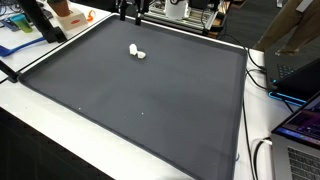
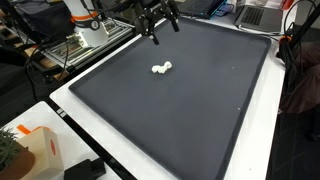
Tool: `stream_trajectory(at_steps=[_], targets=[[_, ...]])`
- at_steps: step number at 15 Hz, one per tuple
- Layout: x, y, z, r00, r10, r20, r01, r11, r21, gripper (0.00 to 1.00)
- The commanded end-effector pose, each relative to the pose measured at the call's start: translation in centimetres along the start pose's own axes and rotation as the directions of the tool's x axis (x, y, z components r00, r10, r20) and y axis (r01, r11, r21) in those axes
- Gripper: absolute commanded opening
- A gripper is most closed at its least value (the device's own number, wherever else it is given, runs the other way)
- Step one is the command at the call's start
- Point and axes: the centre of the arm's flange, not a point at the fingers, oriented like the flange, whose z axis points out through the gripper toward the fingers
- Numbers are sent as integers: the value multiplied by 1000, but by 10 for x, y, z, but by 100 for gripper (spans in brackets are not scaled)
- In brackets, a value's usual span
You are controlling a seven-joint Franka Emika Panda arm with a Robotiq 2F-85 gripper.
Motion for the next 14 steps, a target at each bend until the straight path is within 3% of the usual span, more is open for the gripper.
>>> stream_trajectory(at_steps=[1,4,8,9,10,14], targets=[[25,-15,-40,988,-30,154,26,999,32,100],[50,-30,-80,957,-73,280,68,997,28,100],[82,-13,-102,897,-125,423,137,991,2,100],[96,-6,-105,891,-147,429,153,988,21,100],[54,-13,-66,912,-111,394,115,993,14,100],[83,-6,-90,907,-132,399,133,991,26,100]])
